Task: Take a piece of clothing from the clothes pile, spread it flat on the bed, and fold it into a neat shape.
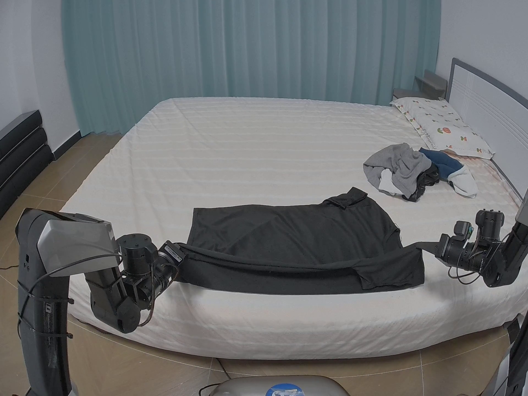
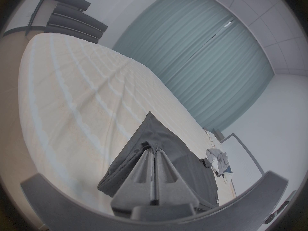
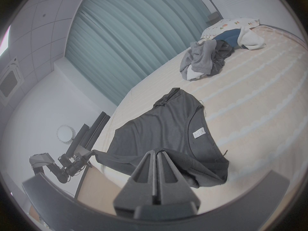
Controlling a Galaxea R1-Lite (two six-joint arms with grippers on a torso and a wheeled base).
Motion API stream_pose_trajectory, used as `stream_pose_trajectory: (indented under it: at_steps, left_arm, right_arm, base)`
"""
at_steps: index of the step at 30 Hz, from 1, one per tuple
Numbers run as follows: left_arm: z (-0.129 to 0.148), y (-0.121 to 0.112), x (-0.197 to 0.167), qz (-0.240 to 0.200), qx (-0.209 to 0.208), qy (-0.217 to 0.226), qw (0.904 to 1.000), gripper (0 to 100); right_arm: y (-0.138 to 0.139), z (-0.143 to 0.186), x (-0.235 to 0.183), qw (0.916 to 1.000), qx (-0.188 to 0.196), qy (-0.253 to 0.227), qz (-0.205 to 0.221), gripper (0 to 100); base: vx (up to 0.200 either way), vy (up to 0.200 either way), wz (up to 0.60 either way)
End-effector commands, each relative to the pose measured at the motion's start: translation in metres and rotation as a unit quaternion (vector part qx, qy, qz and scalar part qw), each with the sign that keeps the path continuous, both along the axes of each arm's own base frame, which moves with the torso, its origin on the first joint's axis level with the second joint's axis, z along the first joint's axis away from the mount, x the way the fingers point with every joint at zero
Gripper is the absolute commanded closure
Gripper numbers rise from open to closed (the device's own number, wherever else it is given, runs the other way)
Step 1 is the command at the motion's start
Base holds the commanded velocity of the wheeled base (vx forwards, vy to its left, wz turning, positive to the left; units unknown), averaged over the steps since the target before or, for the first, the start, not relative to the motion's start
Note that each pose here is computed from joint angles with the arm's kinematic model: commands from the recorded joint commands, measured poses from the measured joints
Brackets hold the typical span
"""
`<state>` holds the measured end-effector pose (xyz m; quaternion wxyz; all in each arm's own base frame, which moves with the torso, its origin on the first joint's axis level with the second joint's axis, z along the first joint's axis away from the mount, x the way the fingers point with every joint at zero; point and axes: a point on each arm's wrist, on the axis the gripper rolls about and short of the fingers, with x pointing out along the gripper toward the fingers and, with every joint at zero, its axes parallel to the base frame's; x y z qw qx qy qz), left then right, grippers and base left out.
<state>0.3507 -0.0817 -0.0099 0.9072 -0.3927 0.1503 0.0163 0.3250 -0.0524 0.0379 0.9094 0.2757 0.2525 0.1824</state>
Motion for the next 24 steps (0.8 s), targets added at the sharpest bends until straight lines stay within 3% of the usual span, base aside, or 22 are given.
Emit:
stream_pose_trajectory:
  at_steps: [1, 8, 24]
  left_arm:
    - [-0.012, 0.0, 0.011, 0.012, -0.016, 0.002, 0.9998, 100]
    - [-0.013, 0.004, 0.012, 0.02, -0.018, 0.002, 0.9996, 100]
    - [-0.03, -0.001, 0.027, 0.018, -0.018, -0.002, 0.9997, 100]
  right_arm:
    - [0.0, -0.015, 0.015, 0.9996, 0.02, 0.018, -0.008, 100]
    - [-0.004, -0.011, 0.017, 0.9985, 0.048, 0.016, -0.023, 100]
    - [-0.002, -0.041, 0.03, 0.9981, 0.054, 0.02, -0.024, 100]
  base:
    - [0.0, 0.0, 0.0]
    - [0.0, 0.0, 0.0]
    - [0.0, 0.0, 0.0]
